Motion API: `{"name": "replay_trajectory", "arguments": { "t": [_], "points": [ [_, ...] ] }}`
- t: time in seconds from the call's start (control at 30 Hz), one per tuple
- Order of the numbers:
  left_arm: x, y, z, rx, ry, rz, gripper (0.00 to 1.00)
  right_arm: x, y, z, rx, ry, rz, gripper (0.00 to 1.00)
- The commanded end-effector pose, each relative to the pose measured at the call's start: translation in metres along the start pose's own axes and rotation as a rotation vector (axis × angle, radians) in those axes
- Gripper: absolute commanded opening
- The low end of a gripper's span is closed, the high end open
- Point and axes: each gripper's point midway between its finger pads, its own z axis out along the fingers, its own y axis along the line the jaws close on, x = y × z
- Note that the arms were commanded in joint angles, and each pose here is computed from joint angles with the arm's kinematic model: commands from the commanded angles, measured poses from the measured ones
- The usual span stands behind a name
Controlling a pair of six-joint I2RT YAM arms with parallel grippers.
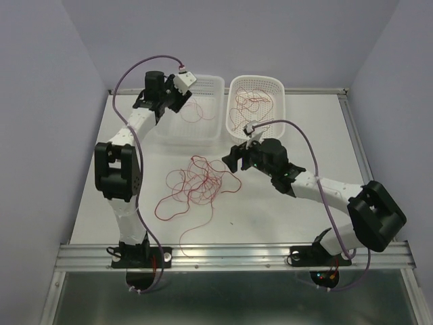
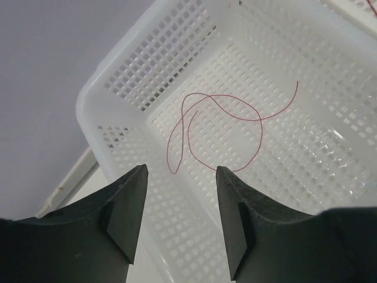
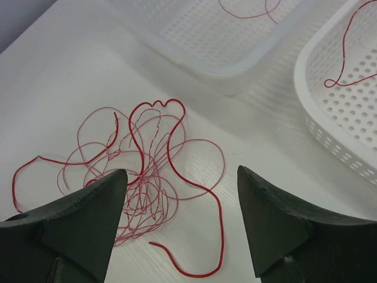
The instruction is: Untangle the cables
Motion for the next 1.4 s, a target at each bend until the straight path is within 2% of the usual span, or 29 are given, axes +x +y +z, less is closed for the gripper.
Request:
{"name": "replay_trajectory", "arguments": {
  "t": [0.0, 0.07, 0.1, 0.13, 0.2, 0.23, 0.4, 0.5, 0.8, 0.97, 1.07, 1.1, 1.13, 1.2, 1.23, 1.37],
  "points": [
    [-0.106, 0.023, -0.093, -0.095, -0.239, 0.12, 0.62, -0.019, 0.023, 0.016, -0.097, 0.007, 0.012, 0.78],
    [-0.112, 0.008, -0.112, -0.045, -0.267, 0.18, 0.64, -0.006, 0.024, 0.02, -0.113, 0.048, 0.015, 0.72],
    [-0.104, -0.005, -0.118, -0.005, -0.257, 0.206, 0.65, -0.002, 0.024, 0.021, -0.113, 0.057, 0.015, 0.7],
    [-0.115, -0.012, -0.14, 0.003, -0.288, 0.246, 0.66, 0.003, 0.021, 0.021, -0.099, 0.068, 0.016, 0.69],
    [-0.106, -0.044, -0.161, 0.105, -0.292, 0.292, 0.69, 0.015, 0.019, 0.019, -0.094, 0.097, 0.024, 0.65],
    [-0.104, -0.047, -0.166, 0.103, -0.295, 0.312, 0.69, 0.016, 0.019, 0.019, -0.094, 0.101, 0.03, 0.63],
    [-0.087, -0.098, -0.187, 0.19, -0.299, 0.343, 0.7, 0.029, 0.034, 0.013, -0.158, 0.162, 0.124, 0.62],
    [-0.085, -0.107, -0.194, 0.194, -0.318, 0.344, 0.69, 0.033, 0.032, 0.017, -0.124, 0.184, 0.184, 0.57],
    [-0.078, -0.118, -0.199, 0.197, -0.331, 0.342, 0.68, 0.066, 0.041, 0.028, -0.095, 0.265, 0.237, 0.56],
    [-0.073, -0.123, -0.196, 0.214, -0.324, 0.34, 0.68, 0.078, 0.042, 0.036, -0.063, 0.301, 0.236, 0.47],
    [-0.07, -0.125, -0.193, 0.219, -0.315, 0.345, 0.68, 0.082, 0.039, 0.034, -0.041, 0.319, 0.227, 0.37],
    [-0.068, -0.127, -0.192, 0.224, -0.311, 0.343, 0.67, 0.083, 0.039, 0.033, -0.039, 0.321, 0.223, 0.29],
    [-0.067, -0.13, -0.19, 0.234, -0.309, 0.349, 0.66, 0.077, 0.041, 0.03, -0.044, 0.306, 0.225, 0.12],
    [-0.065, -0.136, -0.188, 0.25, -0.307, 0.356, 0.65, 0.06, 0.043, 0.022, -0.052, 0.264, 0.218, 0.0],
    [-0.063, -0.137, -0.187, 0.256, -0.305, 0.357, 0.65, 0.062, 0.043, 0.022, -0.048, 0.267, 0.214, 0.0],
    [-0.068, -0.155, -0.185, 0.319, -0.339, 0.358, 0.63, -0.002, 0.048, 0.002, -0.058, 0.122, 0.165, 0.01]
  ]
}}
